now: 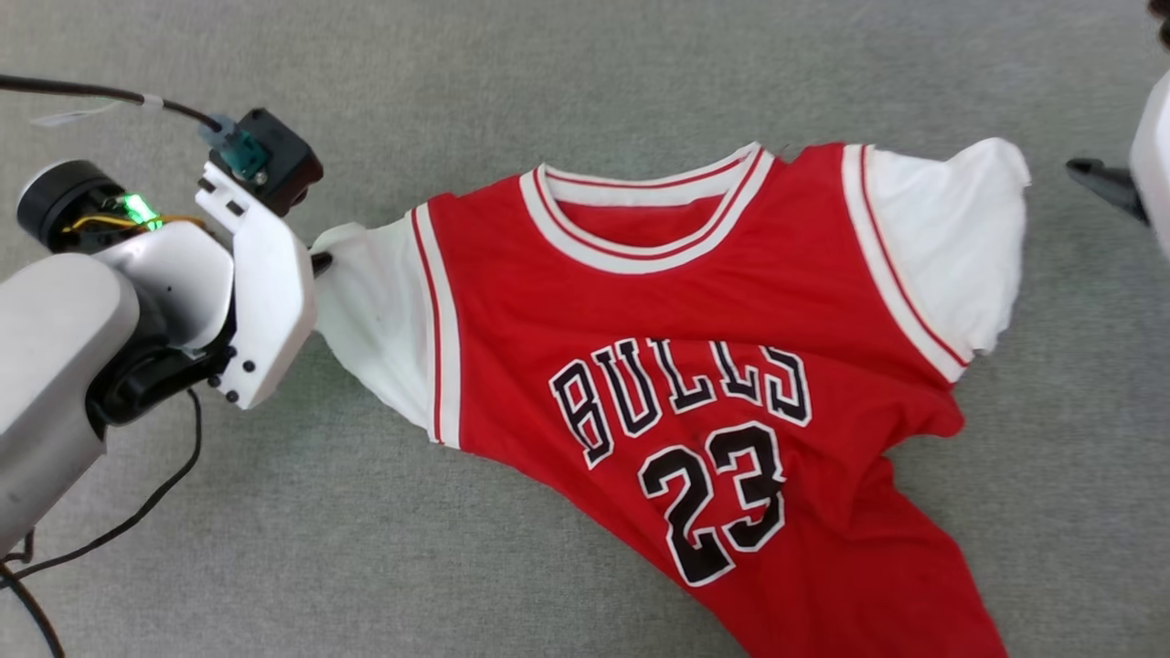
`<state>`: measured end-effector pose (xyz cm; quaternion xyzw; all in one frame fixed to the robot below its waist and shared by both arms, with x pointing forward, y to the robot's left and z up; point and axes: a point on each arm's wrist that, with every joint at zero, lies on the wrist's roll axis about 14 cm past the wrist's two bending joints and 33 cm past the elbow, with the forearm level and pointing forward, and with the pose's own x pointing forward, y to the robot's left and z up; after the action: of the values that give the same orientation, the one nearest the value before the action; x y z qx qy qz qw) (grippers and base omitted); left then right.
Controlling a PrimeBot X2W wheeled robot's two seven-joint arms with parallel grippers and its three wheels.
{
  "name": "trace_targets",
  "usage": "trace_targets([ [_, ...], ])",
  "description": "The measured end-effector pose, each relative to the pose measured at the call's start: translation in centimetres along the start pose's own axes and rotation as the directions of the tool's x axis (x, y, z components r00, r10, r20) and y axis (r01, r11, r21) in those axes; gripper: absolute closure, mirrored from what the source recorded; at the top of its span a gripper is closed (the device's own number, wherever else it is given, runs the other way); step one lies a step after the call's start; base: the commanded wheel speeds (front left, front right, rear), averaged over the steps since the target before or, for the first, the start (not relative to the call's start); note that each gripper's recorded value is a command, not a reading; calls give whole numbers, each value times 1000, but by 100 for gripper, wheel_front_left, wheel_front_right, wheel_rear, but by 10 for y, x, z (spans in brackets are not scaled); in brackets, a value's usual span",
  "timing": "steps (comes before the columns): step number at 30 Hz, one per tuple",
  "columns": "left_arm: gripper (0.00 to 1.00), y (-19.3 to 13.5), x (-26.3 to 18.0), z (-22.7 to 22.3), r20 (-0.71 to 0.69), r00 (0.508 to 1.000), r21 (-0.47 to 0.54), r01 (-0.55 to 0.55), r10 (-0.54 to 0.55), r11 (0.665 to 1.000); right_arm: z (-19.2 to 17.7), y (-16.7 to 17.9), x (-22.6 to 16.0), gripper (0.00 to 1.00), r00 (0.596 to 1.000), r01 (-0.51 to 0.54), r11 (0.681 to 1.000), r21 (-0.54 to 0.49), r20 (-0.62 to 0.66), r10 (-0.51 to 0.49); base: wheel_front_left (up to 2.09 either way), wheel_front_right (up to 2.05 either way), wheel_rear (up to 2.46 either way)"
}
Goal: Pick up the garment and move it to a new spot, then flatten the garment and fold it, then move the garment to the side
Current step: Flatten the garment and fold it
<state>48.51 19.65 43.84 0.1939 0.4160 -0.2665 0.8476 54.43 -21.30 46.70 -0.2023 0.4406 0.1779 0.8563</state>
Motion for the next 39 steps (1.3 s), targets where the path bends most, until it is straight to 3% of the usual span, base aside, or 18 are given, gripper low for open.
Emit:
trace_targets([
  [6,100,1,15,-4,-2,1000,-6,15,-15,1000,-13,5,36,0,985,-62,995,82,-159,74,0,0,0],
  [13,100,2,30,-17,-26,999,-23,26,-26,999,-41,36,84,0,949,-143,983,110,-267,168,0,0,0],
  [17,100,5,33,-22,-40,999,-25,25,-26,999,-47,44,92,0,946,-171,977,131,-257,200,0,0,0],
  [18,100,4,34,-22,-39,999,-25,25,-26,999,-48,44,92,57,946,-172,976,130,-253,201,0,0,0],
  [19,100,5,33,-22,-37,999,-26,23,-24,999,-47,45,92,100,949,-172,977,128,-245,199,0,0,0],
  [26,100,8,19,-9,12,1000,-22,-2,2,1000,-29,51,76,100,974,-188,975,120,-104,201,0,0,0],
  [31,100,14,-9,16,106,993,8,-47,46,999,3,41,41,100,987,-154,986,62,65,150,0,0,0],
  [39,100,13,-65,68,300,949,78,-120,92,990,46,16,-38,100,938,-80,997,16,340,69,0,0,0],
])
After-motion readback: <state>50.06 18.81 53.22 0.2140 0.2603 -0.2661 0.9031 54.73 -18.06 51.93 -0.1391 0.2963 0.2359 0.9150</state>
